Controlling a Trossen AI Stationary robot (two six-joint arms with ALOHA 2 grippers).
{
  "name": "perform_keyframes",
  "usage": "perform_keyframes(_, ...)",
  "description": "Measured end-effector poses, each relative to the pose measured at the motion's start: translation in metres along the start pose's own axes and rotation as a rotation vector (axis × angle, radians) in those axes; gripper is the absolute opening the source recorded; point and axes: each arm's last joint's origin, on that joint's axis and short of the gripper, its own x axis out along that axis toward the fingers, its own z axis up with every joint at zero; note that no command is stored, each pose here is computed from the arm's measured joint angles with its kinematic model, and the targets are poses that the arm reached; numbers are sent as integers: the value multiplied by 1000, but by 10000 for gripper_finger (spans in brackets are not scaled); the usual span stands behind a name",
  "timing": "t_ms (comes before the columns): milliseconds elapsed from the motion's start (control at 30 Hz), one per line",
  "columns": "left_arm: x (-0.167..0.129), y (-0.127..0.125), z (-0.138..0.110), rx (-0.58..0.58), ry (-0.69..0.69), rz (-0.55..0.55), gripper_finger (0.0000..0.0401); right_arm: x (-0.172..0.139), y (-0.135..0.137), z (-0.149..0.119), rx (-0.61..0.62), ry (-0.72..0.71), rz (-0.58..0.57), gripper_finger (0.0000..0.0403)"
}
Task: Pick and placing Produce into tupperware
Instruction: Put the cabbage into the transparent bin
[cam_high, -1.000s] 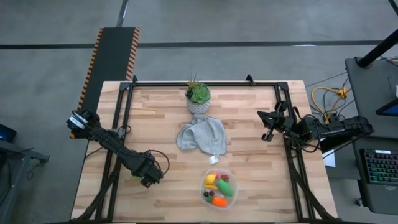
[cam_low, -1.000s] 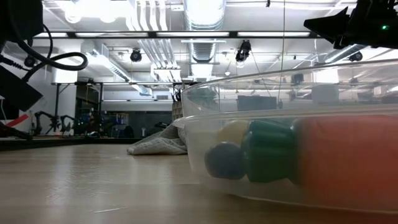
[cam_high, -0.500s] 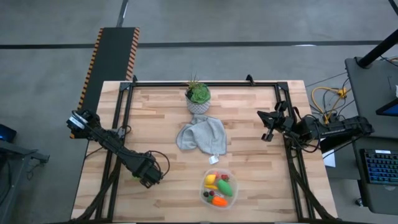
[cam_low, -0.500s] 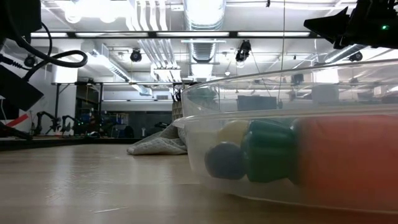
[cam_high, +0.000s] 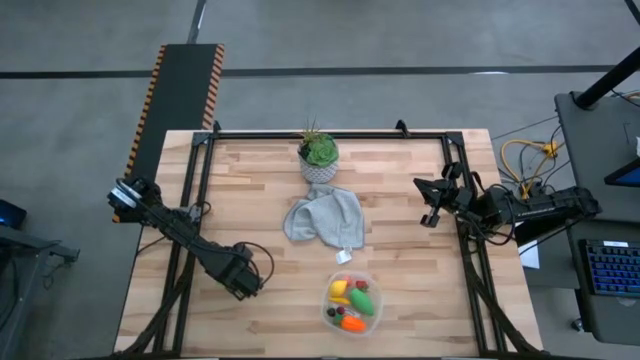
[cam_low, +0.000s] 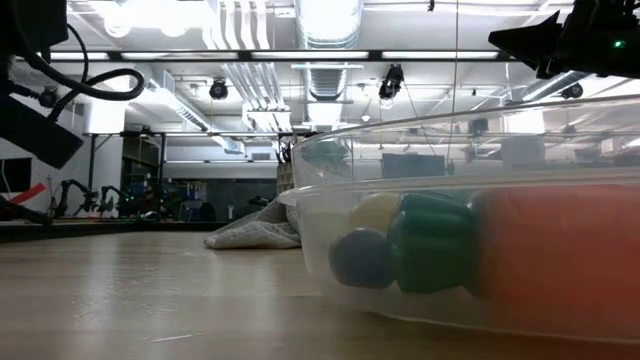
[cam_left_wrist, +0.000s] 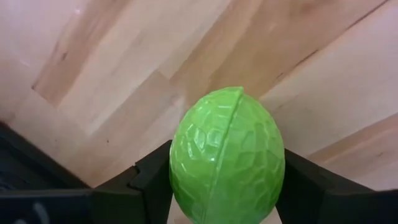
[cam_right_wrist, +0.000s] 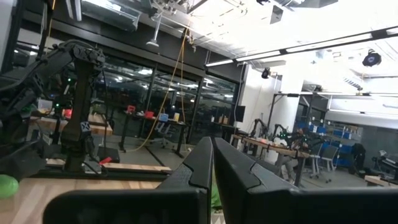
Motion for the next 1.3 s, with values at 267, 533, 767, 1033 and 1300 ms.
perform_keyframes(267, -17, -11, 11, 29, -134, -45, 200, 0, 0, 0, 0, 0, 0, 9)
perform_keyframes(533, -52, -29, 43, 107, -338, -171, 200, 0, 0, 0, 0, -1, 0, 9)
perform_keyframes(767, -91, -58, 81, 231, -586, -480, 201, 0, 0, 0, -2, -2, -1, 9)
perform_keyframes(1033, -102, -100, 106, 432, -751, -559, 201, 0, 0, 1, -6, -7, -3, 9)
perform_keyframes(1300, -92, -150, 117, 645, -693, -591, 201, 0, 0, 1, -23, -5, -2, 9)
